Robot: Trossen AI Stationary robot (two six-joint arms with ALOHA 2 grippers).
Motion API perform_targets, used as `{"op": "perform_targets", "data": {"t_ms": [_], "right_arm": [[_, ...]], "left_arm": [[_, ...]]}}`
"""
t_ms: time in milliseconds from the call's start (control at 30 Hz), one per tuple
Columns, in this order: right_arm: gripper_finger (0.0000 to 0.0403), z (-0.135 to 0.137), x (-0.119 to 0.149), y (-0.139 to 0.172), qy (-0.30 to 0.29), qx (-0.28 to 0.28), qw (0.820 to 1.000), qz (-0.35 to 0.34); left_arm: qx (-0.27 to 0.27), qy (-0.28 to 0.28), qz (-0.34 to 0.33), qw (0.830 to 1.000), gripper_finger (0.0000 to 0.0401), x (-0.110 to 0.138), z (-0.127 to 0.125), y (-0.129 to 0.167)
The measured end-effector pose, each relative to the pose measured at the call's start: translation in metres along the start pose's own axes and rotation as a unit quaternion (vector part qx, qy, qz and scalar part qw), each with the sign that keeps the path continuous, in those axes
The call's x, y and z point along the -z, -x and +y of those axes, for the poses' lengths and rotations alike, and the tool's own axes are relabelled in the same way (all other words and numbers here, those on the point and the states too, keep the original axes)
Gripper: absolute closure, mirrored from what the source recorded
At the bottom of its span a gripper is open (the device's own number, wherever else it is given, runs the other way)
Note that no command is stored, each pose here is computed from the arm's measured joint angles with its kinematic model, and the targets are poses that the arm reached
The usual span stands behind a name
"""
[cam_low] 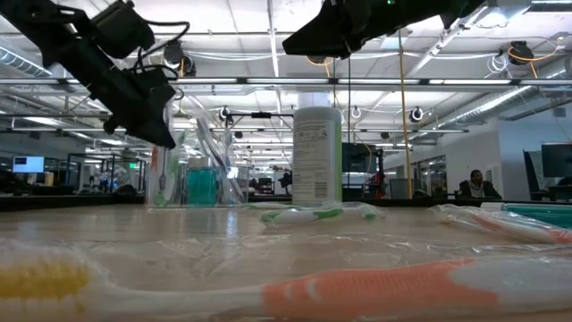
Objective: Pick & Place toothbrushing station
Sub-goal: Put the violet toothbrush into the left of the transparent organizer
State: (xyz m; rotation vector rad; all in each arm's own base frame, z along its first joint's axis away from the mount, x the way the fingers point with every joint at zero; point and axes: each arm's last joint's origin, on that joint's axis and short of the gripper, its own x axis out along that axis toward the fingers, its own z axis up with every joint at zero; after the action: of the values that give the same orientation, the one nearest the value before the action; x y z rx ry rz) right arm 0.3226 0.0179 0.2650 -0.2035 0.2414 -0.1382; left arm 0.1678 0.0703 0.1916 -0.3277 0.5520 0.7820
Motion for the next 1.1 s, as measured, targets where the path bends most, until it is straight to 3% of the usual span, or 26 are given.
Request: {"op": "perform_targets", "data": {"t_ms": [200,367,700,1100], "right_arm": [[0.0298,0.0,0.0,0.0,0.0,0.0,1.0,0.0],[0.0298,0.0,0.0,0.0,0.0,0.0,1.0,0.0],[0.0298,0.0,0.0,0.0,0.0,0.0,1.0,0.0],[0.0298,0.0,0.0,0.0,0.0,0.0,1.0,0.0]], "left_arm": [[0.01,0.02,0.037,0.999,0.0384,0.004,0.002,-0.012],[-0.016,0.008,0.037,0.999,0.0342,0.004,0.006,-0.016],[-0.017,0.005,0.039,0.999,0.0276,0.005,0.006,-0.016],[-0.006,-0.024,0.023,0.999,0.0248,0.001,0.01,-0.001]]}}
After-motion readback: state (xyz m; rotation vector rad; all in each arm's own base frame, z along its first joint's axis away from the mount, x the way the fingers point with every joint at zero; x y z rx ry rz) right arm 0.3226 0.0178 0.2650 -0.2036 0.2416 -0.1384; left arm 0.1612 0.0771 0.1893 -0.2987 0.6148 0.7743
